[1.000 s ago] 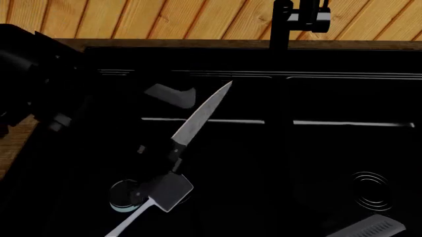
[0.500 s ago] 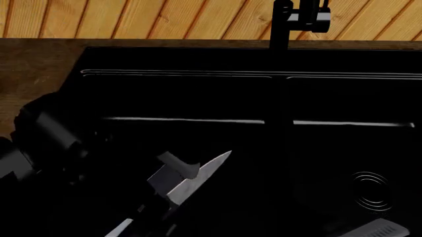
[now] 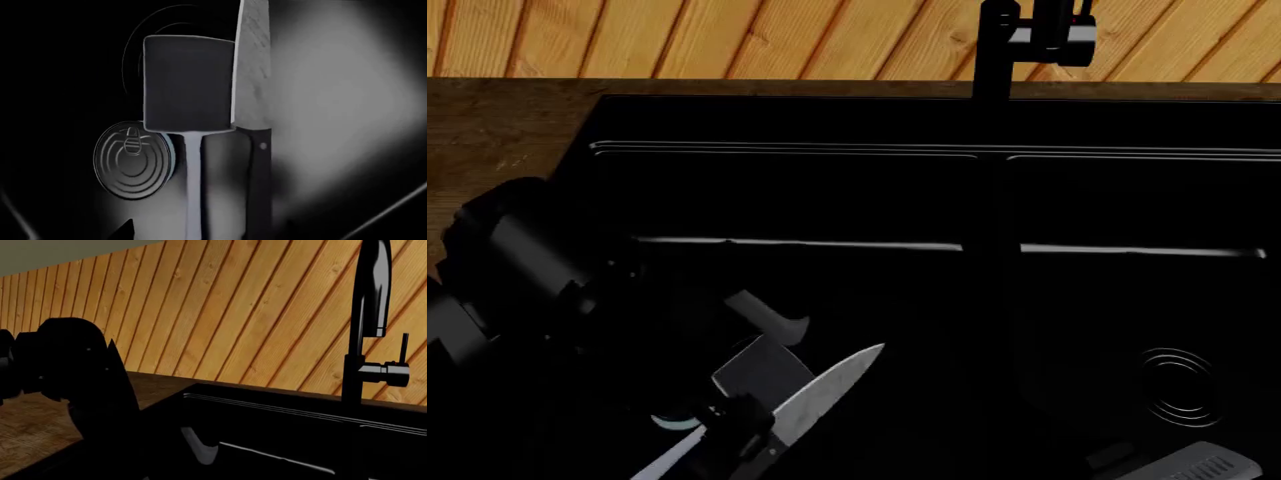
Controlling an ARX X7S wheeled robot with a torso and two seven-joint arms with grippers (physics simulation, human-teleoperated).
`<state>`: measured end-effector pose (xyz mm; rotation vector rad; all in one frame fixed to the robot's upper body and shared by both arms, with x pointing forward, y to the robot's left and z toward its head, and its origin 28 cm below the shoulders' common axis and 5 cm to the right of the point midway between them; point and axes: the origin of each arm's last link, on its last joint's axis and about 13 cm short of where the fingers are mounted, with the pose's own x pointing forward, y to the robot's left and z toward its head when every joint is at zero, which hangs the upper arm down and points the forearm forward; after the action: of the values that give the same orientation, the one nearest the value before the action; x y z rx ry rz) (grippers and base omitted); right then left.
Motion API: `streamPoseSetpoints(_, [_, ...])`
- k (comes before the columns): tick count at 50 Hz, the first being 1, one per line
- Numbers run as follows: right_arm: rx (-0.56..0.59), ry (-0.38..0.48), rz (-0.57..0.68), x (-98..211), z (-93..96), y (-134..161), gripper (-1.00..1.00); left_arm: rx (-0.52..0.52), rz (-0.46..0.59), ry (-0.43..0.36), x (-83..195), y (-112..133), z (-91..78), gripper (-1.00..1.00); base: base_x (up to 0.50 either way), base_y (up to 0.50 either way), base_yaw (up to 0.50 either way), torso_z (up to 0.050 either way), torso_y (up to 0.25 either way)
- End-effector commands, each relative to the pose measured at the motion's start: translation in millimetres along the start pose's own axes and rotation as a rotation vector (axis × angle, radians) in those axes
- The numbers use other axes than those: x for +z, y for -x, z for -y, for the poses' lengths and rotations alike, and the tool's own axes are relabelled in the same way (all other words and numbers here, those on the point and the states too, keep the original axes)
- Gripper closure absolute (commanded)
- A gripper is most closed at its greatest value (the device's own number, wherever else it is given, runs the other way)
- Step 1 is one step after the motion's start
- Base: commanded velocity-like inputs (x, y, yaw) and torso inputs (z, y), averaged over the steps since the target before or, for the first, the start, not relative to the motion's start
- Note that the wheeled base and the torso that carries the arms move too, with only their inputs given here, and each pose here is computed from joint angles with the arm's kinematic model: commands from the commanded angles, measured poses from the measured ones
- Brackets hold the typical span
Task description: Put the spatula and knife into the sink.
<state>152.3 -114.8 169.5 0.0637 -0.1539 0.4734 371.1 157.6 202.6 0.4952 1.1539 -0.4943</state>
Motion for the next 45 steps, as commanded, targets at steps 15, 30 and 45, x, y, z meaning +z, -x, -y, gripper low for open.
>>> streamPoseSetpoints(15, [-0.002, 0.012, 0.008, 4.7, -1.2, -0.2, -1.0, -0.153, 0.1, -0.058, 24.3, 39.1, 9.5, -1.0, 0.0, 0.0, 0.0, -0.001, 0.0])
streamPoseSetpoints(30, [-0.001, 0.018, 0.01, 7.6, -1.0, -0.5, -1.0, -0.202, 0.291, -0.034, 47.0, 98.7, 0.1, -1.0, 0.0, 0.0, 0.0, 0.0, 0.0])
streamPoseSetpoints(45, [-0.002, 0.018, 0.018, 7.2, -1.5, 0.6, -1.0, -0.108, 0.469, -0.011, 58.1, 147.2, -18.0, -1.0, 0.0, 0.0, 0.0, 0.0, 0.0])
